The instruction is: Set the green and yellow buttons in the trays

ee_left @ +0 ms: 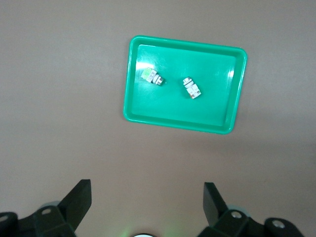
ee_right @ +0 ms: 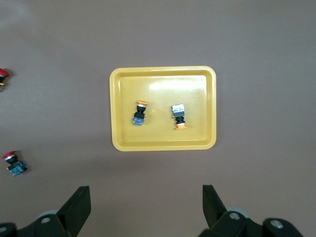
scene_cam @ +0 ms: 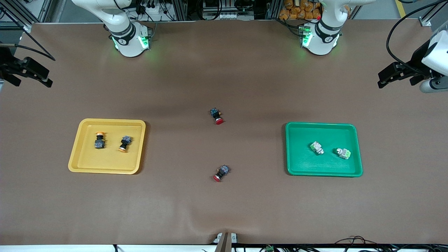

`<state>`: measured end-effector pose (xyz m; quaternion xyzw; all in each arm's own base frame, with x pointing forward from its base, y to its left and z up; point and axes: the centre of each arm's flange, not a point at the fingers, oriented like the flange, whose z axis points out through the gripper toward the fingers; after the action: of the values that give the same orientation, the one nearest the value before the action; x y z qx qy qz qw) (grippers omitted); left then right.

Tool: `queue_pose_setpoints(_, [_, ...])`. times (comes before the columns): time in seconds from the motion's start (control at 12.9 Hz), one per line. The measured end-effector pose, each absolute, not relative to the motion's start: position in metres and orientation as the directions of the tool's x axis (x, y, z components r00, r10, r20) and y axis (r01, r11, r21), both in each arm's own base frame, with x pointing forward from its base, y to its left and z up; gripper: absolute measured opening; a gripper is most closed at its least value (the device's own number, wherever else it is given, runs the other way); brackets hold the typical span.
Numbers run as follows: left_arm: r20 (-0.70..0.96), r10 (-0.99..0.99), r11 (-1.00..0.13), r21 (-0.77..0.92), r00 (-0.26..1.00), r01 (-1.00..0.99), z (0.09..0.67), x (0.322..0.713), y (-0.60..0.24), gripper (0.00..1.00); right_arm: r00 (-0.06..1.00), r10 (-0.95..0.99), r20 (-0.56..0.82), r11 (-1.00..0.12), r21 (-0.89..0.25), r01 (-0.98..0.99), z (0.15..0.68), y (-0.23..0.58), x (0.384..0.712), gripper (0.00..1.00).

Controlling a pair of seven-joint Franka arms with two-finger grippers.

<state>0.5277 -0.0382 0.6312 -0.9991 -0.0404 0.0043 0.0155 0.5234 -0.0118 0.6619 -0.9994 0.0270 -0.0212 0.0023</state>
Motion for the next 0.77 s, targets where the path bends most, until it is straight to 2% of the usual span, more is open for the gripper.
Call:
queue_pose_setpoints(0.39, [-0.007, 0.080, -0.996, -0.031, 0.997, 0.080, 0.632, 0.527, -0.039, 1.00, 0.999, -0.051, 0.007, -0.999, -0.002, -0.051, 0.663, -0.012, 0.539, 1.00])
queue_pose_setpoints(0.77, [0.003, 0.076, -0.997, -0.028, 0.997, 0.077, 0.636, 0.527, -0.041, 1.00, 0.999, -0.048, 0.011, -0.999, -0.017, -0.048, 0.665, -0.009, 0.540, 1.00])
